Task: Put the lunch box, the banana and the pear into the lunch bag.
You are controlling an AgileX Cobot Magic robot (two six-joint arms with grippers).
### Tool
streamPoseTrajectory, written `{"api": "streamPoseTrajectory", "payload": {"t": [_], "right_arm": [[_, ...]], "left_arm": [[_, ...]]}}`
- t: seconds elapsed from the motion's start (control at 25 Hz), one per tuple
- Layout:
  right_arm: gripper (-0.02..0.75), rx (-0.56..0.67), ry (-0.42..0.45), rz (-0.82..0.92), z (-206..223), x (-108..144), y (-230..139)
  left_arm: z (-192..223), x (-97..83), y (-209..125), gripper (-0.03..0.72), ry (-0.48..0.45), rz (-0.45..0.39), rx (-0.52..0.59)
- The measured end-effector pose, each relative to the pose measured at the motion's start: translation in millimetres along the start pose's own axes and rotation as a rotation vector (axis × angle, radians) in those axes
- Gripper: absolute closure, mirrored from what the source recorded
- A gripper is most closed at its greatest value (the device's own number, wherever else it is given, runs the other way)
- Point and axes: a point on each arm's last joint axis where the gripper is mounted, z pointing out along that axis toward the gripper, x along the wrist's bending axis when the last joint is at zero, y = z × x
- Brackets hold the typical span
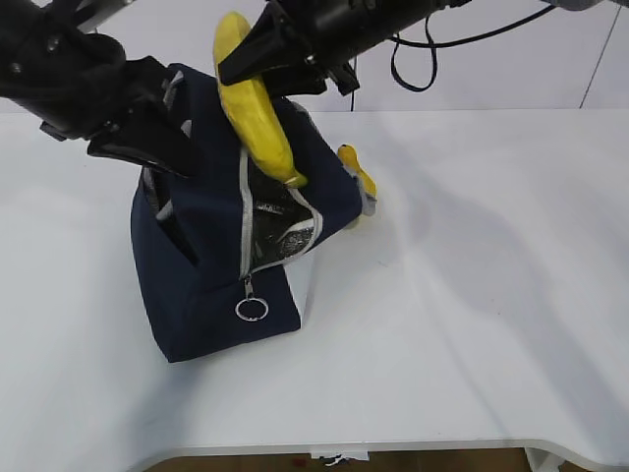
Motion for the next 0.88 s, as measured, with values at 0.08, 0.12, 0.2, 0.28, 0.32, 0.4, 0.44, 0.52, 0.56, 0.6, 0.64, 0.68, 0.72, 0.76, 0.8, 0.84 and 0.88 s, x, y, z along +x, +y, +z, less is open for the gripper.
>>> {"api": "streamPoseTrajectory", "payload": {"t": [0.08, 0.12, 0.2, 0.28, 0.32, 0.4, 0.44, 0.52, 0.56, 0.6, 0.64, 0.68, 0.72, 0.76, 0.8, 0.84, 0.88], "right_arm": [[0.496, 0.002, 0.01, -0.023, 5, 4, -1], [0.496, 0.01, 0.018, -0.048, 9, 9, -2], [0.496, 0.028, 0.017, -0.089, 17, 14, -5], [0.496, 0.061, -0.008, -0.121, 27, 16, -9], [0.496, 0.072, -0.02, -0.13, 31, 14, -10], [0.496, 0.096, -0.044, -0.134, 38, 6, -13], [0.496, 0.104, -0.051, -0.132, 40, 2, -14], [0.496, 0.126, -0.076, -0.127, 46, -8, -17], [0.496, 0.136, -0.086, -0.125, 48, -12, -18], [0.496, 0.139, -0.088, -0.123, 50, -14, -18], [0.496, 0.142, -0.092, -0.123, 50, -16, -19], [0.496, 0.144, -0.092, -0.122, 51, -16, -19], [0.496, 0.146, -0.094, -0.124, 52, -16, -19], [0.496, 0.149, -0.1, -0.127, 52, -16, -19], [0.496, 0.153, -0.109, -0.129, 52, -17, -20], [0.495, 0.159, -0.124, -0.125, 52, -18, -20], [0.489, 0.164, -0.14, -0.125, 52, -19, -21]], "left_arm": [[-1, -0.2, 0, 0.676, 0.002, 0.0, -0.004], [-1, -0.1, 0, 0.676, 0.002, 0.0, -0.005], [-1, -0.6, 0, 0.676, 0.002, 0.001, -0.009], [-2, -0.8, 0, 0.676, 0.002, 0.002, -0.009], [-2, -1.2, 0, 0.676, 0.002, 0.002, -0.01], [-3, -1.7, 0, 0.676, 0.002, 0.003, -0.012], [-4, -2.4, 0, 0.676, 0.002, 0.005, -0.017], [-9, -5.7, 0, 0.676, 0.002, 0.014, -0.033], [-11, -7.1, 0, 0.676, 0.001, 0.015, -0.039], [-13, -8.3, 0, 0.676, 0.0, 0.017, -0.044], [-15, -9.3, 0, 0.676, -0.001, 0.019, -0.048], [-15, -9.4, 0, 0.676, -0.001, 0.019, -0.048], [-15, -9.4, 0, 0.676, -0.001, 0.019, -0.048], [-15, -9.4, 0, 0.676, -0.001, 0.019, -0.048], [-15, -9.4, 0, 0.676, -0.001, 0.019, -0.048], [-15, -9.5, 0, 0.676, -0.003, 0.018, -0.049], [-15, -9.5, 0, 0.676, -0.003, 0.018, -0.049]]}}
